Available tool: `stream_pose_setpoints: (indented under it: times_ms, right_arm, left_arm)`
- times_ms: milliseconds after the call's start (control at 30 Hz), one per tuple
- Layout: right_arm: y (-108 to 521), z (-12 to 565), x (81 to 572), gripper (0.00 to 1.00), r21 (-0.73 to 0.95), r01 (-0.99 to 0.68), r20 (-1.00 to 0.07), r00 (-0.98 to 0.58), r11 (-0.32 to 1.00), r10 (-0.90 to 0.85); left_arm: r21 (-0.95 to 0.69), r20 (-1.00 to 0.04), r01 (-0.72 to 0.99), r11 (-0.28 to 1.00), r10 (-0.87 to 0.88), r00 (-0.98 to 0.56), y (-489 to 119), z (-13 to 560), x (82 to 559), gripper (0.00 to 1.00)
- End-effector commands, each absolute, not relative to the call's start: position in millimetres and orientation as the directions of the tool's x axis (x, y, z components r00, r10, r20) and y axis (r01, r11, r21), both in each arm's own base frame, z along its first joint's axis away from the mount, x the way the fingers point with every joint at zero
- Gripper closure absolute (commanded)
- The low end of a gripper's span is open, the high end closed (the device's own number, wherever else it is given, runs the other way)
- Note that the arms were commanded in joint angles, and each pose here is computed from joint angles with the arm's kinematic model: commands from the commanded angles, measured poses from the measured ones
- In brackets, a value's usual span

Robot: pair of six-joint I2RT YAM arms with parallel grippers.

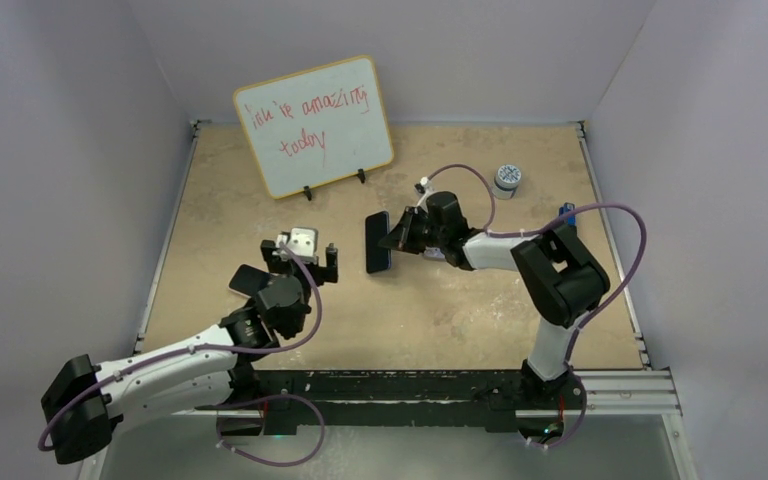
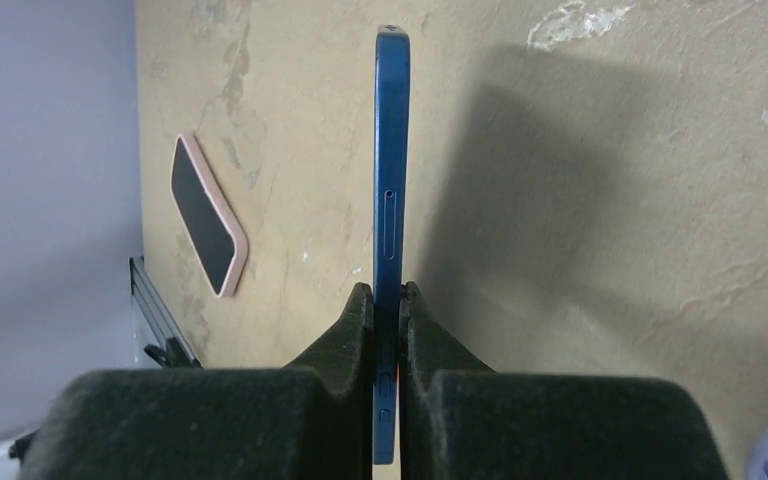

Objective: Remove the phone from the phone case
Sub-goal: Place the phone at the center of the board.

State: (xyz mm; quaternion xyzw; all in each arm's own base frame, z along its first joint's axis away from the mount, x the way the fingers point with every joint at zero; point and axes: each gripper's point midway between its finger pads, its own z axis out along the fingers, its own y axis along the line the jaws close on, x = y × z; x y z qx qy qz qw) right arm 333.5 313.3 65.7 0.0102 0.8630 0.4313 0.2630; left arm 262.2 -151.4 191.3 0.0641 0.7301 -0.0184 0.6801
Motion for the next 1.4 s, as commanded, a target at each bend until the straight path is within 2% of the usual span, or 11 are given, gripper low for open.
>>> stream_pose_setpoints:
  times_ms: [0, 100, 167, 467, 700, 933, 1100, 1267, 1367]
  right_arm:
    - [329.5, 92.3, 365.8, 1.0, 0.781, -0.184, -0.458, -0.818, 0.597, 0.348]
    - [334.9, 82.9, 371.6, 1.0, 0.79, -0.151, -0.43, -0.826, 0.594, 0.364]
    - [336.7, 75.5, 373.6, 0.97, 0.792, -0.128, -0.412, -0.834, 0.597, 0.367]
    - [325.7, 52.0, 373.5, 0.63, 0.719, -0.096, -0.421, -0.848, 0.689, 0.321]
    - [310.5, 41.8, 357.9, 0.42, 0.648, -0.104, -0.428, -0.869, 0.754, 0.249]
    - [288.8, 57.7, 345.8, 0.24, 0.555, -0.211, -0.528, -0.837, 0.805, 0.145]
    - [268.1, 76.9, 341.9, 0.15, 0.469, -0.312, -0.639, -0.766, 0.826, 0.073]
    - [234.7, 110.0, 344.1, 0.09, 0.412, -0.366, -0.775, -0.622, 0.835, 0.11]
    - [219.6, 129.4, 338.3, 0.05, 0.423, -0.379, -0.823, -0.541, 0.823, 0.174]
  left_arm:
    - [-0.078, -0.996, -0.056, 0.995, -0.08, -0.039, -115.1, 195.5, 260.1, 0.13]
    - [-0.094, -0.995, -0.079, 0.992, -0.097, -0.038, -108.7, 193.8, 260.5, 0.12]
    - [-0.085, -0.995, -0.086, 0.993, -0.089, -0.045, -108.1, 191.7, 261.8, 0.12]
    - [-0.067, -0.993, -0.115, 0.991, -0.078, -0.092, -107.9, 182.2, 268.3, 0.11]
    - [-0.1, -0.988, -0.115, 0.988, -0.112, -0.103, -107.8, 181.7, 269.6, 0.1]
    - [-0.178, -0.971, -0.081, 0.981, -0.189, -0.147, -116.5, 174.9, 277.0, 0.1]
    - [-0.261, -0.934, -0.108, 0.959, -0.28, -0.223, -111.1, 155.8, 285.8, 0.1]
    - [-0.371, -0.863, -0.156, 0.915, -0.402, -0.306, -104.9, 139.4, 285.6, 0.09]
    - [-0.362, -0.837, -0.237, 0.902, -0.426, -0.343, -89.2, 131.4, 282.2, 0.07]
